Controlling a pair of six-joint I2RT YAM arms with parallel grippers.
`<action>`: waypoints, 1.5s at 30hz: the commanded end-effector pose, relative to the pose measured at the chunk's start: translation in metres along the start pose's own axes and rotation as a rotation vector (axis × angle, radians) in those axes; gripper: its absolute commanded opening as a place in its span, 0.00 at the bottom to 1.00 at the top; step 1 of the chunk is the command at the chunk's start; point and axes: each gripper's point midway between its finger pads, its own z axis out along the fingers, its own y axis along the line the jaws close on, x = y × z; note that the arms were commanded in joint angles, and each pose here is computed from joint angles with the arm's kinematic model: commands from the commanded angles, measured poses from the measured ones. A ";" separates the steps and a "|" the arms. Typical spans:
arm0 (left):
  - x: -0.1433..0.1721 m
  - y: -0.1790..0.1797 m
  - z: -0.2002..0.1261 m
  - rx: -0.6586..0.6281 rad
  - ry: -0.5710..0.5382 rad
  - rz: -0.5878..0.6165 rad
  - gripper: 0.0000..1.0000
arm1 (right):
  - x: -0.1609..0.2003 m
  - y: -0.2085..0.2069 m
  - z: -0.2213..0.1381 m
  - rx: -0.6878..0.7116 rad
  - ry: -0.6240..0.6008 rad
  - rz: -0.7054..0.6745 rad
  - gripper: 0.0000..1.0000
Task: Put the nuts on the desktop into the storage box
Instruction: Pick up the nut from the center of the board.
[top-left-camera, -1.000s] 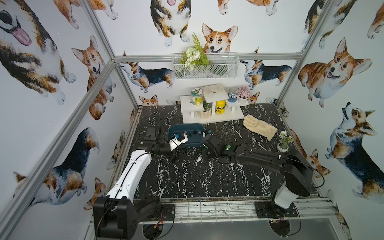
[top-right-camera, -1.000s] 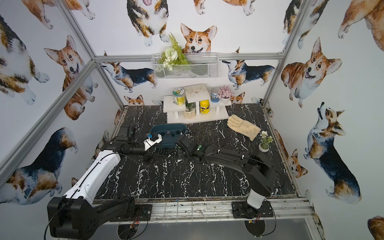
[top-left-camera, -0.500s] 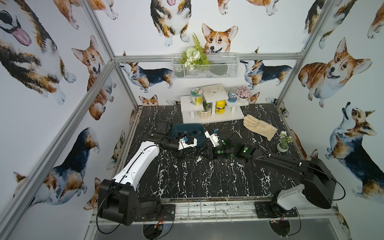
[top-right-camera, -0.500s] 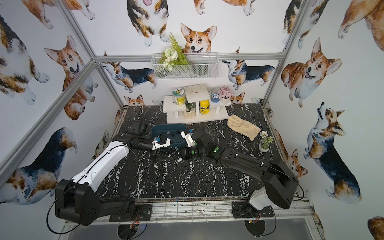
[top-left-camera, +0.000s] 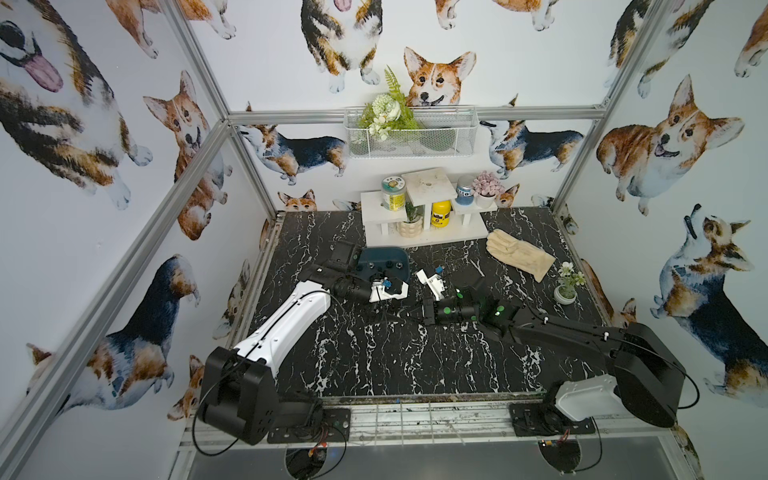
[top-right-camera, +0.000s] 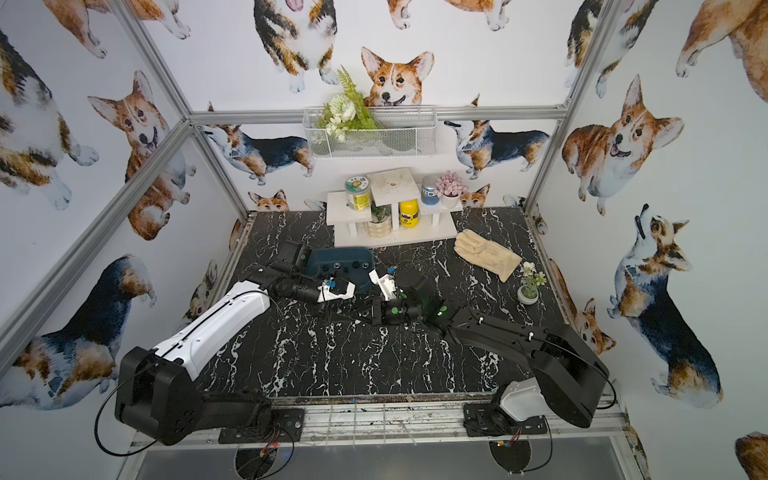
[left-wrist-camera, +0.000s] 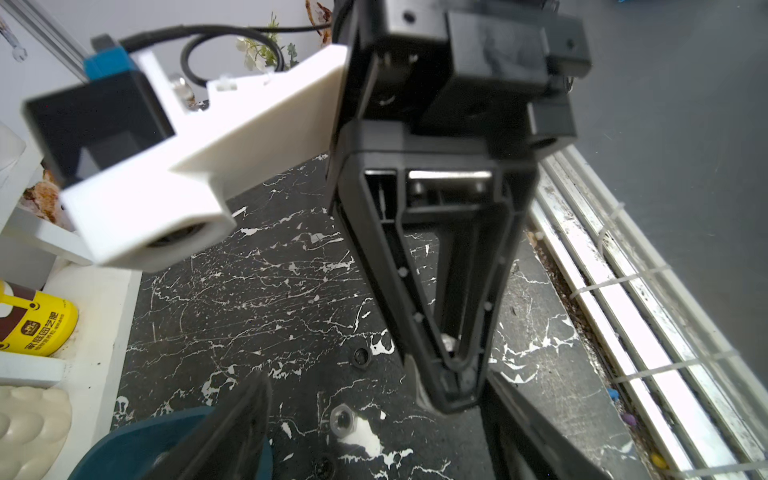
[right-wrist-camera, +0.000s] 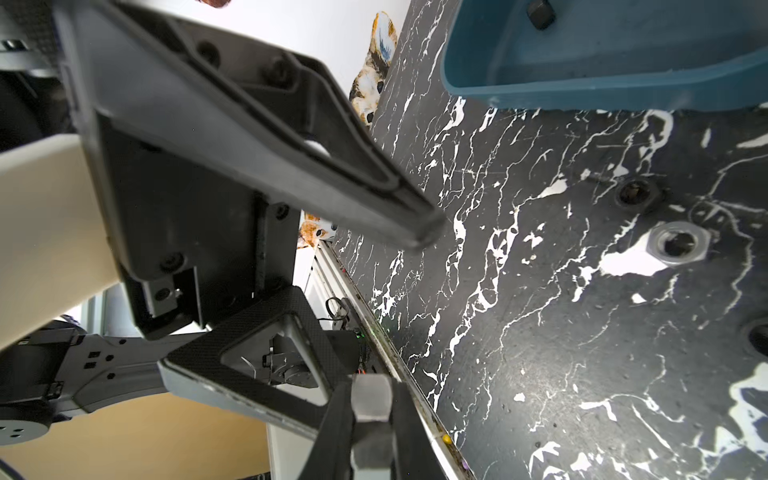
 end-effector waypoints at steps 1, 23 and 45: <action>-0.005 0.000 0.000 -0.002 -0.021 0.015 0.82 | -0.008 0.022 0.002 -0.095 -0.015 -0.010 0.01; 0.002 -0.001 0.001 0.009 0.031 0.034 0.21 | -0.019 0.021 0.002 -0.092 -0.057 0.007 0.02; 0.023 0.045 -0.006 -0.119 0.111 -0.171 0.15 | -0.036 -0.022 -0.035 0.196 -0.243 -0.054 0.76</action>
